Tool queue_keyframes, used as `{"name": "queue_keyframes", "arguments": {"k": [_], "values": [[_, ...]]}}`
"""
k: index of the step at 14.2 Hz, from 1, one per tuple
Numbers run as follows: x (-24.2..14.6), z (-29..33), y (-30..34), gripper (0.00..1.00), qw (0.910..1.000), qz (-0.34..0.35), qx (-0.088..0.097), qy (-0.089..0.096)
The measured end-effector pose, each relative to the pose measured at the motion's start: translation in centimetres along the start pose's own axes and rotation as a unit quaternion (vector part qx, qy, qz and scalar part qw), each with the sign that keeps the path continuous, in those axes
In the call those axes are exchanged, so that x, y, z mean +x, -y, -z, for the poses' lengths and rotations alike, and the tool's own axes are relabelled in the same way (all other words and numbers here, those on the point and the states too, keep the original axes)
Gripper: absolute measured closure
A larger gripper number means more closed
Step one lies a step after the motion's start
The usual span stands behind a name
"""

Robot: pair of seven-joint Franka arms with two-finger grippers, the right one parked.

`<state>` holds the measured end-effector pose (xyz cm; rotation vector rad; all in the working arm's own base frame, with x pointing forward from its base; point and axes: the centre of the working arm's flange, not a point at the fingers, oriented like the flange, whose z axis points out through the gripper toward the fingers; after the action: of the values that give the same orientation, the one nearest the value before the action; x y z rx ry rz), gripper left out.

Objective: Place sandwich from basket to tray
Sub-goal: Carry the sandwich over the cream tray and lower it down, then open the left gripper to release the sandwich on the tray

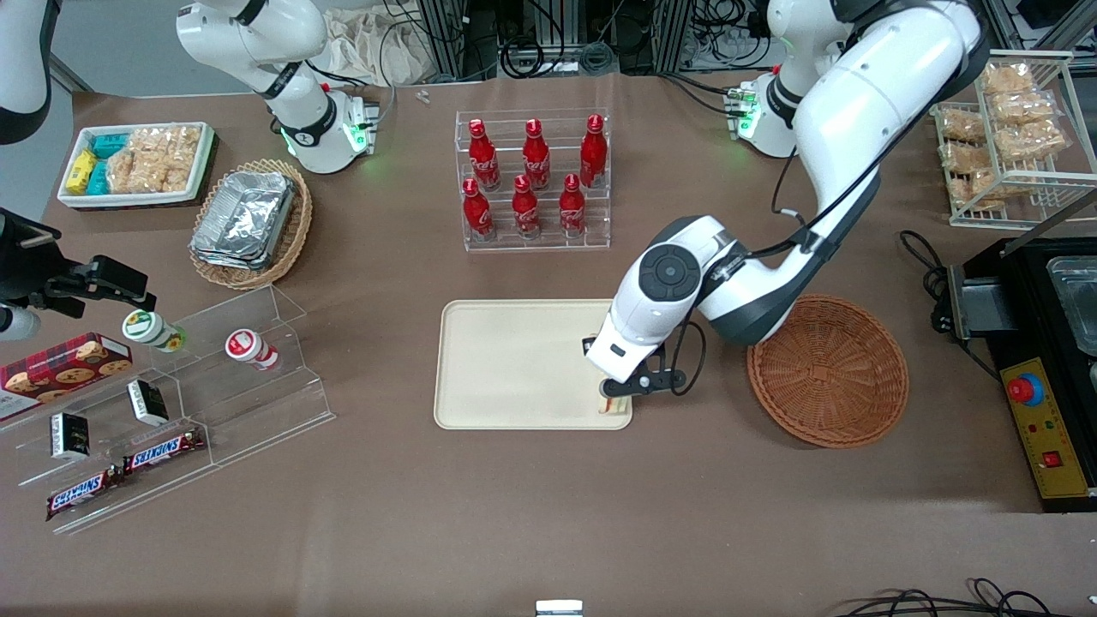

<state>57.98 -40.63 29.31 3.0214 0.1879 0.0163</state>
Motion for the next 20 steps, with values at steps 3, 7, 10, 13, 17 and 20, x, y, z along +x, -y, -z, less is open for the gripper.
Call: {"name": "queue_keyframes", "arguments": {"k": [3,7,10,13,17,20], "values": [[-1.0,-3.6,-0.7,0.84,0.9995,-0.028,0.011,0.001],[-1.4,-6.0,-0.6,0.84,0.9991,-0.039,0.015,0.008],[-1.4,-5.9,-0.6,0.63,0.9991,-0.039,0.015,0.008],[-1.4,-5.8,-0.6,0.34,0.9995,-0.026,0.014,0.007],[-0.4,-3.8,-0.9,0.0,0.9998,0.014,0.011,-0.008],[1.1,1.0,-1.0,0.0,0.9979,0.058,0.002,-0.026]]}}
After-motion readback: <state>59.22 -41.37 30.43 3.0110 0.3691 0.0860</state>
